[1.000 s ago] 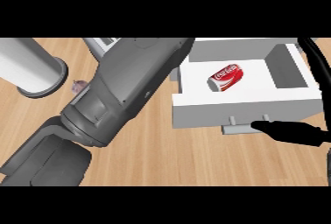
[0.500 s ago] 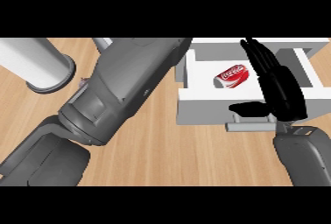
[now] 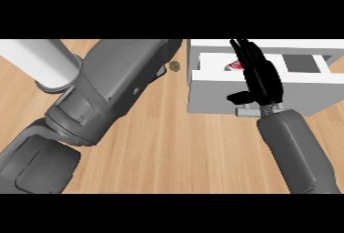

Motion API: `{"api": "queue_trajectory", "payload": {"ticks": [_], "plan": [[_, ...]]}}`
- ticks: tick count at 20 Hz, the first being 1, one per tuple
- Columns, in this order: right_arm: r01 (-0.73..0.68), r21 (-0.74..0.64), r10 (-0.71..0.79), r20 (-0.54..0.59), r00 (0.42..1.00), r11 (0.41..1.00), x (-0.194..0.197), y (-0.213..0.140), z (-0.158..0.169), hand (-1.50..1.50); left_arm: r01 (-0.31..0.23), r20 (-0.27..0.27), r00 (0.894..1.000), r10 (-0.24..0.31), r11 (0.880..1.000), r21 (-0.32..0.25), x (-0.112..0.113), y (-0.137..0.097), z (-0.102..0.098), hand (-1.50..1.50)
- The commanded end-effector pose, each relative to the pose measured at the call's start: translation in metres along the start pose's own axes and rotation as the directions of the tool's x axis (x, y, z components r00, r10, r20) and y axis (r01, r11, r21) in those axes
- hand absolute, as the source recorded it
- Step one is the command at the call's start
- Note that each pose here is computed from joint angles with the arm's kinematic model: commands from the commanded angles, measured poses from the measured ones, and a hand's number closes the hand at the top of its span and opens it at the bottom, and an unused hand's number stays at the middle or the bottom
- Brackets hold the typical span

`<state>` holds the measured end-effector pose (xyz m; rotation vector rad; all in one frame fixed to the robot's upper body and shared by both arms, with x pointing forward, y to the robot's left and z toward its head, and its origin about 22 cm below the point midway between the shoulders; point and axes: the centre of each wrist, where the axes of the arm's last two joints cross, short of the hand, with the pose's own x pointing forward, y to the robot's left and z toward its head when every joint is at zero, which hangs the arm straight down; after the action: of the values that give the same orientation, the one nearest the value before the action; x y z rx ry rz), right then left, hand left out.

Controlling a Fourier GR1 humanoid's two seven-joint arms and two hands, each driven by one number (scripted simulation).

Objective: Pick up the can, place it into the drawer and close the drawer

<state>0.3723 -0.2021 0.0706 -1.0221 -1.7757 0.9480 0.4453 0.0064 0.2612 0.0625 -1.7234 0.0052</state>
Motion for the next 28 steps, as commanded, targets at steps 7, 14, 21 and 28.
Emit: {"api": "queue_trajectory", "payload": {"ticks": [7, 14, 21, 28], "plan": [[-0.107, -0.135, 0.097, -0.078, 0.992, 0.985, 0.001, 0.024, -0.049, -1.5, 0.022, -0.012, 1.0, -0.022, 1.0, 0.005, -0.003, 0.03, -0.006, -1.5], [-0.157, -0.191, 0.146, -0.071, 0.987, 0.969, 0.017, 0.013, -0.085, -1.5, 0.012, -0.021, 1.0, -0.012, 1.0, 0.013, -0.005, 0.049, -0.007, -1.5], [-0.163, -0.217, 0.15, -0.074, 0.986, 0.962, 0.012, 0.001, -0.099, -1.5, 0.013, -0.018, 1.0, -0.014, 1.0, -0.019, 0.007, 0.076, -0.006, -1.5], [-0.088, -0.243, 0.073, -0.069, 0.995, 0.966, 0.021, -0.017, -0.117, -1.5, 0.02, -0.026, 0.999, -0.02, 1.0, -0.015, -0.012, 0.101, -0.003, -1.5]]}}
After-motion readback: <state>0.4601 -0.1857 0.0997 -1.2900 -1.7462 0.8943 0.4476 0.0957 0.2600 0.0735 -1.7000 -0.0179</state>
